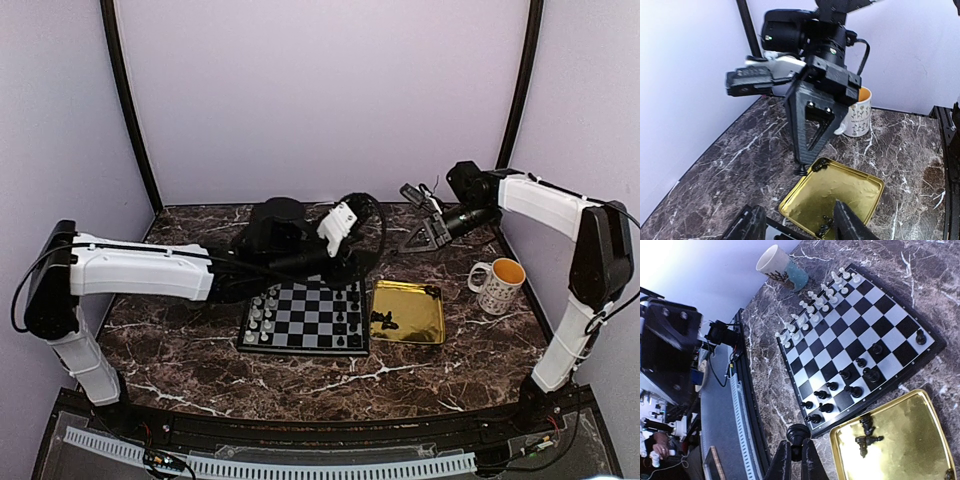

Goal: Set up the chess pieces on the board
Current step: Place the pawn at a7.

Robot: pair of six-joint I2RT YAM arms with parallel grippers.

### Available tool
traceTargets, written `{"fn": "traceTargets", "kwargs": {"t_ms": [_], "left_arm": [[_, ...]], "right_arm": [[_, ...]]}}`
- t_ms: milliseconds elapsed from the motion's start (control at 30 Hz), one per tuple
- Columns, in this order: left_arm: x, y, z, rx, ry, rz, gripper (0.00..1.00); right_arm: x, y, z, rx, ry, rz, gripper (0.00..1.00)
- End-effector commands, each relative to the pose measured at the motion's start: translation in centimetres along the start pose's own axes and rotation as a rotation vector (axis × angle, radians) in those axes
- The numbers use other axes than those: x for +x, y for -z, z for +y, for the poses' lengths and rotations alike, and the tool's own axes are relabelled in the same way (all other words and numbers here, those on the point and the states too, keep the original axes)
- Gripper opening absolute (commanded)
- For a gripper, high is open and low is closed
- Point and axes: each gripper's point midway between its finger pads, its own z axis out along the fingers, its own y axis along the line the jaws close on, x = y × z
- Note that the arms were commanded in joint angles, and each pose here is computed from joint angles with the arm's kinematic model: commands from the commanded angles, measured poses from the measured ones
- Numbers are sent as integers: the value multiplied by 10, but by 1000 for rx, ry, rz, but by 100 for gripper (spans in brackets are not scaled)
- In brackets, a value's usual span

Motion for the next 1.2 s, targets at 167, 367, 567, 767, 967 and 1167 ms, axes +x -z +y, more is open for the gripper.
{"fn": "traceTargets", "kwargs": {"t_ms": [167,367,567,767,967,1167], "left_arm": [[-1,76,130,-290,229,66,49],[11,106,179,-418,252,67,50],[24,119,185,-421,258,59,50],[20,124,180,-397,262,44,50],[15,126,176,-373,257,31,51],[15,127,174,-367,241,31,51]], "right_arm": [[-46,-28,-7,299,224,53,4],[-58,-62,-32,468,308,152,5],[-60,-86,-74,557,316,248,5],[-68,-109,-100,585,324,298,6],[-67,-132,-116,600,338,342,6],[-66,-147,-131,628,356,375,6]]}}
